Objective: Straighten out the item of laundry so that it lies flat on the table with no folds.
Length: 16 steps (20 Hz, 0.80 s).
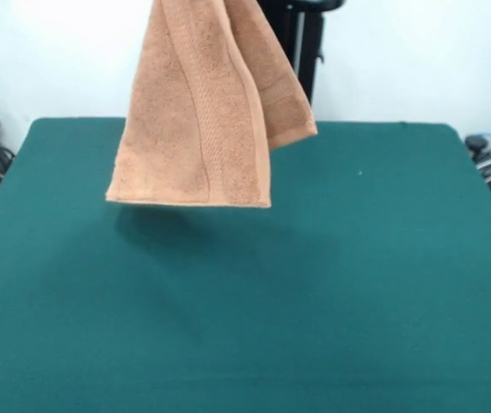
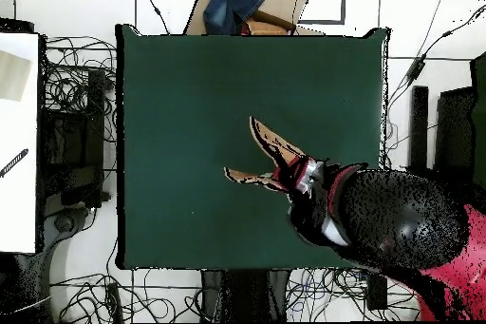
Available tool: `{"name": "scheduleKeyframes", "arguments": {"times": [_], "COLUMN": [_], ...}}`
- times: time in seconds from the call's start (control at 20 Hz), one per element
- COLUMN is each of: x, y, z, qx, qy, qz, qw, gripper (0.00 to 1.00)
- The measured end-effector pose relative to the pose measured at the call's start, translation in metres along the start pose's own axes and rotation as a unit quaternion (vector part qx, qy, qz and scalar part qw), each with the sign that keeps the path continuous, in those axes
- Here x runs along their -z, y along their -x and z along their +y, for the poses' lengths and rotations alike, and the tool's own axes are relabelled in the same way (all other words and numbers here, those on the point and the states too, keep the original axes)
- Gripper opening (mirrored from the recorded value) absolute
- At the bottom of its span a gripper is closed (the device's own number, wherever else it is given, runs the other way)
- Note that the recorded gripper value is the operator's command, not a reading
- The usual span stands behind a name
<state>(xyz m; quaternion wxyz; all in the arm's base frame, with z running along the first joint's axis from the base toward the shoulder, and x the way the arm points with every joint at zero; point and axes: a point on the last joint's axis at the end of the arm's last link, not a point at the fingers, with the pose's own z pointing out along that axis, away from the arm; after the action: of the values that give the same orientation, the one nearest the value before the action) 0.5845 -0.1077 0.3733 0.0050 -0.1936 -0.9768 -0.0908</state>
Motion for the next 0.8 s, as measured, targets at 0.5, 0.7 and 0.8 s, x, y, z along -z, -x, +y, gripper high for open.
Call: {"name": "scheduleKeyframes", "arguments": {"times": [0.5,0.7,0.8], "x": [0.021,0.029,0.034], "y": [-0.002,-0.006,-0.008], "z": [0.002,0.004,0.006], "qx": [-0.002,0.002,0.01], "qy": [-0.001,-0.003,-0.003], "qz": [-0.021,-0.026,-0.03], "qw": [0.9998,0.9997,0.9995], "gripper": [0.0,0.0,0.0]}}
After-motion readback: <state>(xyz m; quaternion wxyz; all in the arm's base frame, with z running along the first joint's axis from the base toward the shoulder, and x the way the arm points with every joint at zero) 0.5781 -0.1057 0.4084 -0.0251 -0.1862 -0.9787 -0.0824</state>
